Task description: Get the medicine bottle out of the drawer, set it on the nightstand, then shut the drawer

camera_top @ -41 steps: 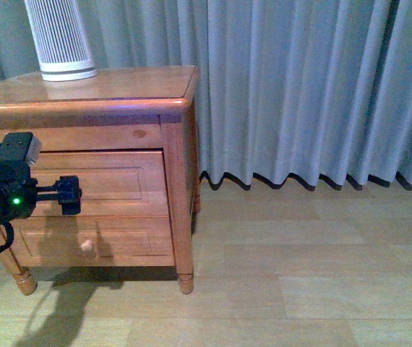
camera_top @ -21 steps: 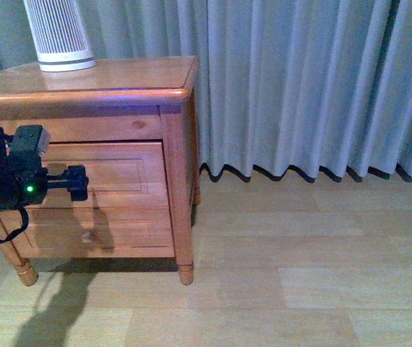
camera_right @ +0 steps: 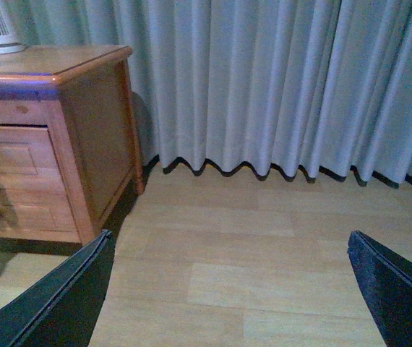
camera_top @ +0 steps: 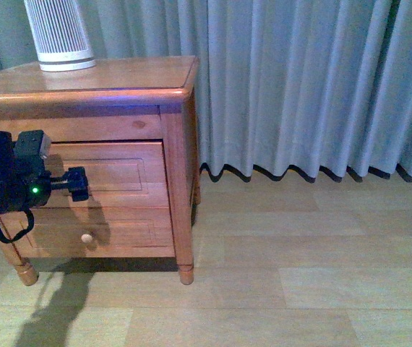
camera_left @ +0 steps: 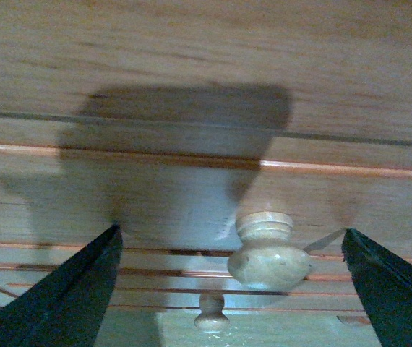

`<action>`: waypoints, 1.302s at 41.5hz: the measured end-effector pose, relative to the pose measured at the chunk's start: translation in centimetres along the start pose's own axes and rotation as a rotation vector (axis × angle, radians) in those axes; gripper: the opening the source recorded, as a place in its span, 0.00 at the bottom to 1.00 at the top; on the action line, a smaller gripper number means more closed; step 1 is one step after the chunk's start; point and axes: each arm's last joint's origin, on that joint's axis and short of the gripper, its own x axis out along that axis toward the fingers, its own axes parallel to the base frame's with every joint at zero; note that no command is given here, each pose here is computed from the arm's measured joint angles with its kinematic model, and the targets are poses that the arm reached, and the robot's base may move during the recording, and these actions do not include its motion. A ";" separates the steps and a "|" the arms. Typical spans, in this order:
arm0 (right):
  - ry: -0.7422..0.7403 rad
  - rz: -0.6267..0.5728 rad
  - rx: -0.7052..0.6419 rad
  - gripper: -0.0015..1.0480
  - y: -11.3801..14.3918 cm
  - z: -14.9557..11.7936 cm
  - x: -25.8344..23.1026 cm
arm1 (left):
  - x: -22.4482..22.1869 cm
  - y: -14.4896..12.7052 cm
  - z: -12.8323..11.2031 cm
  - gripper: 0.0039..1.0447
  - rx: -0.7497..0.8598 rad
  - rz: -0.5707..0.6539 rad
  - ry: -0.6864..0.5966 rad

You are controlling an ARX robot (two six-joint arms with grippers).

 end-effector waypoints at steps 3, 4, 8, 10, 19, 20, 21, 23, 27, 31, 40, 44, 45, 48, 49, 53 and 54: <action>0.000 0.000 0.000 0.93 0.0 0.0 0.0 | 0.1 0.0 -0.1 0.78 -0.010 0.006 0.000; 0.000 0.000 0.000 0.93 0.0 0.0 0.0 | 0.2 0.1 -0.2 0.74 -0.012 0.005 0.000; 0.000 0.000 0.000 0.93 0.0 0.0 0.0 | 0.2 0.1 -0.3 0.59 -0.014 0.004 -0.002; 0.000 0.000 0.000 0.93 0.0 0.0 0.0 | 0.2 0.1 -0.3 0.52 -0.015 0.004 -0.001; 0.000 0.000 0.000 0.93 0.0 0.0 0.0 | 0.3 -0.3 -0.3 0.25 -0.020 -0.016 -0.002; 0.000 0.000 0.000 0.93 0.0 0.0 0.0 | 0.3 -0.3 -0.3 0.25 -0.020 -0.017 -0.002; 0.000 0.000 0.000 0.93 0.0 0.0 0.0 | 0.3 -0.3 -0.3 0.25 -0.020 -0.018 -0.003; 0.000 0.000 0.000 0.93 0.0 0.0 0.0 | 0.3 -0.3 -0.3 0.25 -0.019 -0.018 -0.007; 0.000 0.000 0.000 0.93 0.0 0.0 0.0 | 0.2 -0.3 -0.4 0.24 -0.018 -0.017 -0.009; 0.000 0.000 0.000 0.93 0.0 0.0 0.0 | 0.0 -0.3 -0.8 0.24 -0.015 -0.013 -0.019; 0.000 0.000 0.000 0.93 0.0 0.0 0.0 | -2.5 -0.7 -2.1 0.24 0.017 -0.001 -0.044; 0.000 0.000 0.000 0.93 0.0 0.0 0.0 | -3.9 -0.7 -2.8 0.24 0.027 0.002 -0.048; 0.000 0.000 0.000 0.93 0.0 0.0 0.0 | -4.4 -0.7 -3.0 0.24 0.028 0.002 -0.049; 0.000 0.000 0.000 0.93 0.0 0.0 0.0 | -5.6 -0.6 -3.5 0.24 0.030 0.001 -0.052; 0.000 0.000 0.000 0.93 0.0 0.0 0.0 | -5.8 -0.6 -3.7 0.24 0.031 0.000 -0.053; 0.000 0.000 0.000 0.93 0.0 0.0 0.0 | -8.0 -0.6 -4.7 0.24 0.035 -0.005 -0.058; 0.000 0.000 0.000 0.93 0.0 0.0 0.0 | -8.9 -0.6 -5.1 0.24 0.034 -0.010 -0.059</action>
